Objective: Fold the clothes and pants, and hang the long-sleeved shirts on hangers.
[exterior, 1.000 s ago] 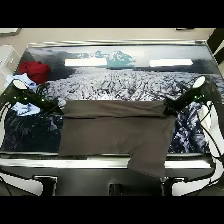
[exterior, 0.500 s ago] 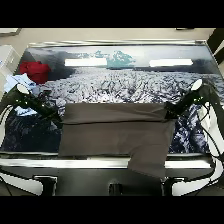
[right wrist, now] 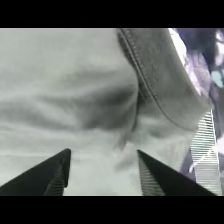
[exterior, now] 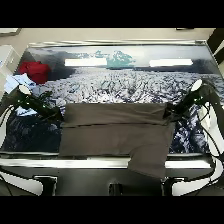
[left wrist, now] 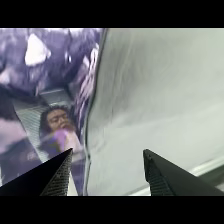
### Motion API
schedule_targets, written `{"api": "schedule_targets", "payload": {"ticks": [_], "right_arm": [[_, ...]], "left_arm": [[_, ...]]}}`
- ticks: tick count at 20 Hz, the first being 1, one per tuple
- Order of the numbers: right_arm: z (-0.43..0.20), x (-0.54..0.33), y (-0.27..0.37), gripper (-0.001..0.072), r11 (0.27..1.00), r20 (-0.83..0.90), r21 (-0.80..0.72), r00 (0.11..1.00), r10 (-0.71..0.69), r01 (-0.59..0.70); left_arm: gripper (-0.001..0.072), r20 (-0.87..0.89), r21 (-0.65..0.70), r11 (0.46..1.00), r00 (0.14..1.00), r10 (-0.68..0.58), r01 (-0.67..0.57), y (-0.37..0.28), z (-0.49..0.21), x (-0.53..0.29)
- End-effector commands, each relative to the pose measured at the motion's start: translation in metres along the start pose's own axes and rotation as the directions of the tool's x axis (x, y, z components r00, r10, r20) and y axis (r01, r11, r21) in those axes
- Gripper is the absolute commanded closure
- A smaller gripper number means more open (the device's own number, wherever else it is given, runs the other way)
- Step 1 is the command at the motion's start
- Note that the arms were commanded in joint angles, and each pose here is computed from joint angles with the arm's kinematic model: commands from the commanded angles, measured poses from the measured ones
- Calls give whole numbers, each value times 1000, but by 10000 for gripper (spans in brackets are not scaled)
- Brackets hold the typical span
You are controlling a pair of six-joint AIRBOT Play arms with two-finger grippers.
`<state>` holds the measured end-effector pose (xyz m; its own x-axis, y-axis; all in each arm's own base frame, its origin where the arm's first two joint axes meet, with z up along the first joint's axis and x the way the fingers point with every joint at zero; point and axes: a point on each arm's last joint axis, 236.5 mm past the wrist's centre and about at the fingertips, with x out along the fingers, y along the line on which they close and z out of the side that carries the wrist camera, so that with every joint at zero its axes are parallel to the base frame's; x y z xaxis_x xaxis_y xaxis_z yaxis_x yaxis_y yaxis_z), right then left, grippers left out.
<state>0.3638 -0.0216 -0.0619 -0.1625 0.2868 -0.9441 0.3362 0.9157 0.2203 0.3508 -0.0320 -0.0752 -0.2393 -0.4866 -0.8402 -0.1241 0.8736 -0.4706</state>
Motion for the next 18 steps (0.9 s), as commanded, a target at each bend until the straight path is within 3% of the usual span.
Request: {"api": "schedule_targets", "payload": {"ticks": [1, 4, 8, 11, 18], "right_arm": [[-16, -35, -23, 207, 1000, -10, 11, 1000, 10, -10], [-36, -66, -61, 198, 991, 47, 132, 999, 10, -16], [-80, -35, -68, 81, 993, -19, 113, 1000, 25, -22], [-106, -12, -60, 82, 992, -96, 108, 992, 78, -67], [-111, -7, -50, 84, 987, -114, 116, 986, 123, -109]], "left_arm": [[203, -12, -17, 1000, 1000, -24, 24, 5, -18, -26], [206, 77, -71, 997, 997, -32, 37, 19, -41, -48], [262, 52, -117, 991, 997, -55, 61, 30, -109, 18], [261, -7, -106, 990, 996, -91, 90, 32, -153, 55], [263, 31, -131, 981, 990, -140, 143, 21, -150, 81]]}}
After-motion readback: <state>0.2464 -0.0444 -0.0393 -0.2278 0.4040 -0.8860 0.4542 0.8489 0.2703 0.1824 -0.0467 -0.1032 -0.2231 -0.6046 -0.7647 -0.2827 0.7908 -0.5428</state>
